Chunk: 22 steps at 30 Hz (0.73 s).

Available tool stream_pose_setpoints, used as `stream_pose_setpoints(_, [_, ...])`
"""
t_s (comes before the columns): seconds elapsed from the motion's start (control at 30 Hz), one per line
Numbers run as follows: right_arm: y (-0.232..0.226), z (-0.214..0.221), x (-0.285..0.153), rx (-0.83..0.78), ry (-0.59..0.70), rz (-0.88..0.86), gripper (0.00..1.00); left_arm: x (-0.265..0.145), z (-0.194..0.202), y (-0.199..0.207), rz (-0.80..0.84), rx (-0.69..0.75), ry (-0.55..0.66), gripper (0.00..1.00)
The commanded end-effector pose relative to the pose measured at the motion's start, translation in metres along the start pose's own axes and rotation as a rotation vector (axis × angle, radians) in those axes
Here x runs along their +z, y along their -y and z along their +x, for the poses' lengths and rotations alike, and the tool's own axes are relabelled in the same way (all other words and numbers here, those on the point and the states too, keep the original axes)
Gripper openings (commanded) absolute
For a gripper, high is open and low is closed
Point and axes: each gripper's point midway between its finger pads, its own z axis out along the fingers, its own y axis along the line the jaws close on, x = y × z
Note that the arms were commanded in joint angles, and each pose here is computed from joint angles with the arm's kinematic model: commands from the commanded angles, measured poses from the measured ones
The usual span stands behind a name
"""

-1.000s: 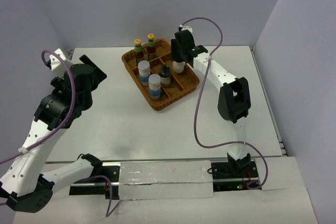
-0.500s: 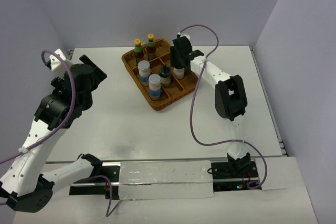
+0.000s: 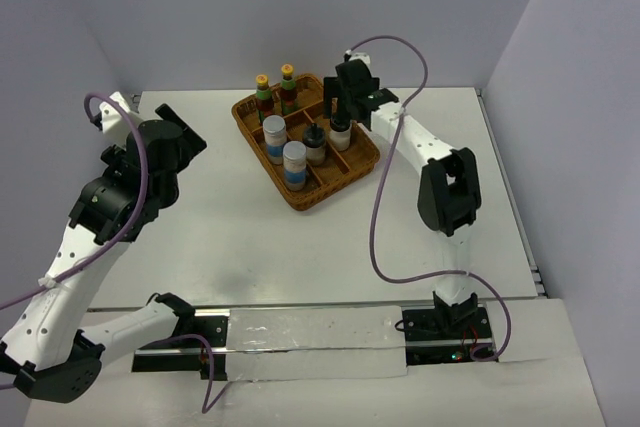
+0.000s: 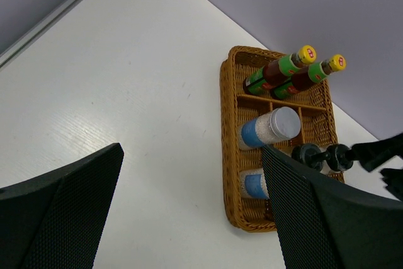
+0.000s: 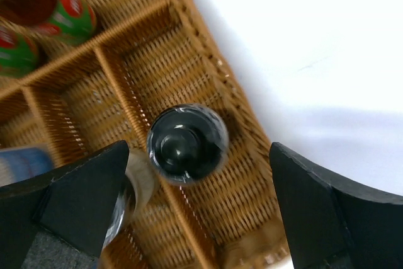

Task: Organize the condiment bottles

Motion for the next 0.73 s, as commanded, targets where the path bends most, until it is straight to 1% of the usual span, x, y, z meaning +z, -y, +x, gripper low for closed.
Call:
stream_pose_setpoints(0.0, [0.04,-0.092,-0.086,0.096,0.21,0.014,1.0,0.0,-0.006,0.006,0.022,0.012,0.013,1.0])
stream_pose_setpoints(0.03, [0.052,-0.089,-0.094,0.104,0.208,0.027,1.0,0.001,-0.006,0.007,0.029,0.018,0.012,1.0])
stream_pose_setpoints(0.07, [0.066,-0.076,-0.098,0.106,0.187,0.049,1.0,0.002,-0.005,0.009,0.034,0.021,0.01,0.99])
stream_pose_setpoints(0.1, [0.079,-0.08,-0.117,0.121,0.215,0.069,1.0,0.003,-0.004,0.01,0.036,0.029,0.008,1.0])
stream_pose_setpoints(0.2, [0.12,-0.065,-0.136,0.151,0.22,0.145,1.0,0.005,-0.002,0.013,0.036,0.039,0.002,0.99])
stream_pose_setpoints(0.23, [0.132,-0.048,-0.145,0.153,0.205,0.165,1.0,0.006,-0.003,0.014,0.034,0.043,0.007,1.0])
stream_pose_setpoints(0.27, [0.141,-0.041,-0.15,0.159,0.206,0.184,1.0,0.008,-0.002,0.014,0.033,0.042,0.013,1.0])
stream_pose_setpoints(0.43, [0.185,0.015,-0.163,0.168,0.154,0.313,1.0,0.012,0.0,0.021,0.058,0.027,0.029,0.99])
stream_pose_setpoints(0.53, [0.19,0.041,-0.16,0.157,0.11,0.327,1.0,0.015,0.002,0.022,0.055,0.031,0.031,1.0])
stream_pose_setpoints(0.7, [0.185,0.067,-0.145,0.146,0.056,0.29,1.0,0.02,0.009,0.024,0.05,0.052,0.016,1.0])
